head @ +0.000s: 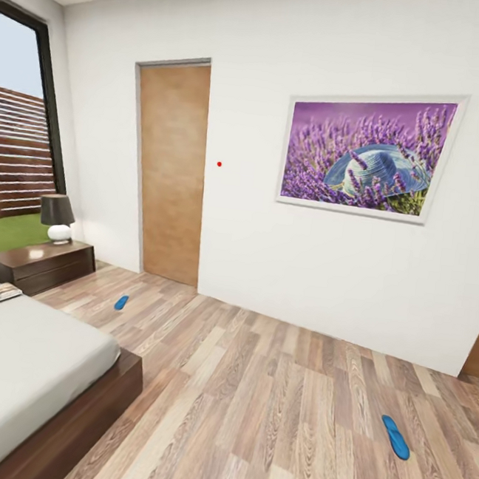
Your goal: In the bedroom, move the book from the bed onto either nightstand, and place the two sandals side by side next to the bed.
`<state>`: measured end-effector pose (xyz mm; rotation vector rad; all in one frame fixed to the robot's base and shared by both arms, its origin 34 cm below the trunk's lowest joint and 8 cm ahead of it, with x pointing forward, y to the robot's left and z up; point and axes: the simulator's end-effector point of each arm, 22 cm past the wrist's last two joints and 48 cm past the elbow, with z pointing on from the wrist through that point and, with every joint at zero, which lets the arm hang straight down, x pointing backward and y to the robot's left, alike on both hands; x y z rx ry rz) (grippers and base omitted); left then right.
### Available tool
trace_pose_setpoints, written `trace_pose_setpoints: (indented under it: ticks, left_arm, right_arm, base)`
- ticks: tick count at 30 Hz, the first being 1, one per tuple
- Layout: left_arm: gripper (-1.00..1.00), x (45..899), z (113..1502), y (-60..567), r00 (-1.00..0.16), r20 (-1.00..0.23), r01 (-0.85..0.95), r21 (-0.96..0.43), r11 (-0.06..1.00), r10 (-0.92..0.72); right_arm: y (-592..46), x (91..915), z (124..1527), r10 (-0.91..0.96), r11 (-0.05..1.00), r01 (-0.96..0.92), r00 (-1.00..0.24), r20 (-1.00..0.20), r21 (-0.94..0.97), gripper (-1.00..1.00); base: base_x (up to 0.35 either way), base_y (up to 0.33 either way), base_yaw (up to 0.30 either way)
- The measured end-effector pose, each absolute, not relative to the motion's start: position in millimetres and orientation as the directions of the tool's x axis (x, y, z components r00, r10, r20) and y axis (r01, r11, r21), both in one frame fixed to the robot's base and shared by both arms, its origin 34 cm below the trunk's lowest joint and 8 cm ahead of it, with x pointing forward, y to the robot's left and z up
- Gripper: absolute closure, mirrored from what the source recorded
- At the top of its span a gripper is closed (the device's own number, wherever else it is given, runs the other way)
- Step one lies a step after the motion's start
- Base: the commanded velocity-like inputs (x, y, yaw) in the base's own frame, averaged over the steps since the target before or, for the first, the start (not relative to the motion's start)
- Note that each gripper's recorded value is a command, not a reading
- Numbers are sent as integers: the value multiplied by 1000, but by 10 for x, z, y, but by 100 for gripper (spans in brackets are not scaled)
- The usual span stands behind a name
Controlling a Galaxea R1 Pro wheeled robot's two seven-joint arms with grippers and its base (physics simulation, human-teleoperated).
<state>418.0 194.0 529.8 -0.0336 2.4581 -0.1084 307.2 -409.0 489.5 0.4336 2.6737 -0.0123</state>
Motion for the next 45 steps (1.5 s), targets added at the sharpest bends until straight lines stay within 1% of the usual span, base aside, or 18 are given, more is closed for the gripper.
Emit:
trace_pose_setpoints:
  ticks: [21, 45]
  left_arm:
    - [-100, 4180, 5298, 1940, -777, -628, 3, -87, 996, -52]
    - [-100, 4175, 5295, 1940, -777, -627, 3, -87, 996, -52]
  right_arm:
    - [-4092, 3075, 4895, 298, 951, 303, -859, -417, 57, -100]
    - [-4095, 3074, 4895, 298, 951, 303, -859, -417, 55, -100]
  base:
    - [0, 0, -236]
    - [0, 0, -207]
